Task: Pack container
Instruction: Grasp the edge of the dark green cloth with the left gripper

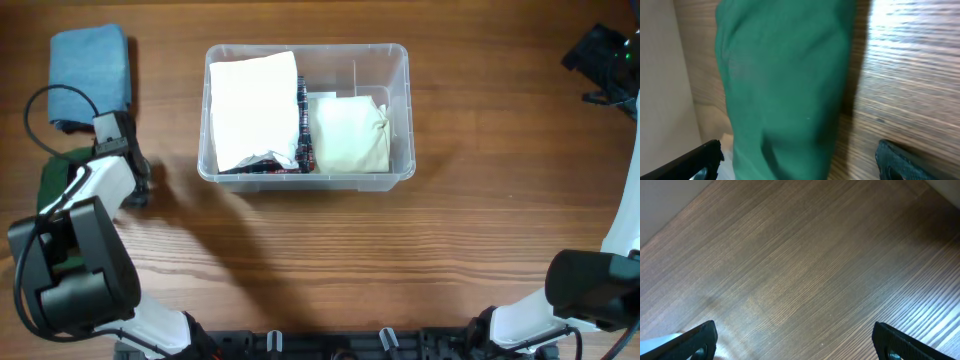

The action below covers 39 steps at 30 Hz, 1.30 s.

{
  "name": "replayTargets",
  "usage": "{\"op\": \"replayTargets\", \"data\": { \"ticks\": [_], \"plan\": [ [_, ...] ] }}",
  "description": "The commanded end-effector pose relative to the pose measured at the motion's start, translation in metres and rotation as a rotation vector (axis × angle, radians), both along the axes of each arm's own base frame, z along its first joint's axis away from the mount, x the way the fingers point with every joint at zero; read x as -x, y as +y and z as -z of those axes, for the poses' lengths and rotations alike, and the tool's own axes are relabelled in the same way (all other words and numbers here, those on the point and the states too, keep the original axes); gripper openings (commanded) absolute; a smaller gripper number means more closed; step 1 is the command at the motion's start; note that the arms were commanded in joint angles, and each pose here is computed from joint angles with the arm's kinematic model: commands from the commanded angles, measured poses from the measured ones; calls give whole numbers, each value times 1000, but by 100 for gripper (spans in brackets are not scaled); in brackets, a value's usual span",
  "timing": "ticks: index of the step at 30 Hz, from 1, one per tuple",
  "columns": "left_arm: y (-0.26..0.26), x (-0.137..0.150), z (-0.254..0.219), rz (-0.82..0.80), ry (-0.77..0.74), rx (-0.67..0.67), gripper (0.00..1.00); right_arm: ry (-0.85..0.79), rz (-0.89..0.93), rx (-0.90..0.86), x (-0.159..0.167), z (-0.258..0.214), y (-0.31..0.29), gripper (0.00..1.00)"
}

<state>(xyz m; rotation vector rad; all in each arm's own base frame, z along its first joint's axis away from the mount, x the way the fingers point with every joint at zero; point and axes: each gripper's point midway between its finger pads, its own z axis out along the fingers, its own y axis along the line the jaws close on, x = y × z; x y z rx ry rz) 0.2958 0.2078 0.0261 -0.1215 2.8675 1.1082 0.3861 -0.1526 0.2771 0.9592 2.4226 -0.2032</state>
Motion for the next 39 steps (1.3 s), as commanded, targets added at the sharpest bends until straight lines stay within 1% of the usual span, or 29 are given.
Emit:
{"op": "replayTargets", "data": {
  "ticks": [1, 6, 12, 18, 20, 22, 25, 26, 27, 29, 30, 33, 34, 37, 39],
  "plan": [
    [-1, 27, 40, 14, 156, 63, 99, 0, 7, -15, -3, 4, 1, 100],
    [7, 37, 62, 6, 249, 13, 99, 0, 7, -15, -3, 4, 1, 100],
    [22, 44, 77, -24, 315, -105, 100, 0, 7, -15, -3, 4, 1, 100],
    [21, 50, 92, -26, 346, -108, 99, -1, 7, -15, -3, 3, 1, 100],
    [21, 51, 94, -26, 352, -106, 91, 0, 7, -15, -3, 4, 1, 100],
    [21, 51, 94, -26, 352, -106, 81, 0, 7, -15, -3, 4, 1, 100],
    [21, 51, 94, -26, 352, -106, 56, -1, 7, -15, -3, 3, 1, 100],
    [20, 50, 94, -24, 351, -106, 41, -1, 7, -15, -3, 4, 2, 100],
    [20, 50, 94, -23, 350, -105, 32, -1, 7, -15, -3, 3, 1, 100],
    [20, 48, 94, -23, 342, -105, 27, -6, 7, -14, -4, 3, 1, 100],
    [21, 47, 94, -24, 336, -108, 23, -7, 7, -13, -4, 3, 1, 100],
    [21, 45, 94, -25, 323, -113, 6, -7, 7, -13, -4, 3, 1, 100],
    [21, 44, 94, -24, 320, -114, 4, -7, 7, -14, -4, 3, 1, 100],
    [21, 38, 92, -17, 304, -129, 4, -7, 7, -14, -4, 3, 1, 100],
    [25, 27, 79, -48, 243, -192, 4, -7, 7, -13, -4, 3, 1, 100]
  ]
}}
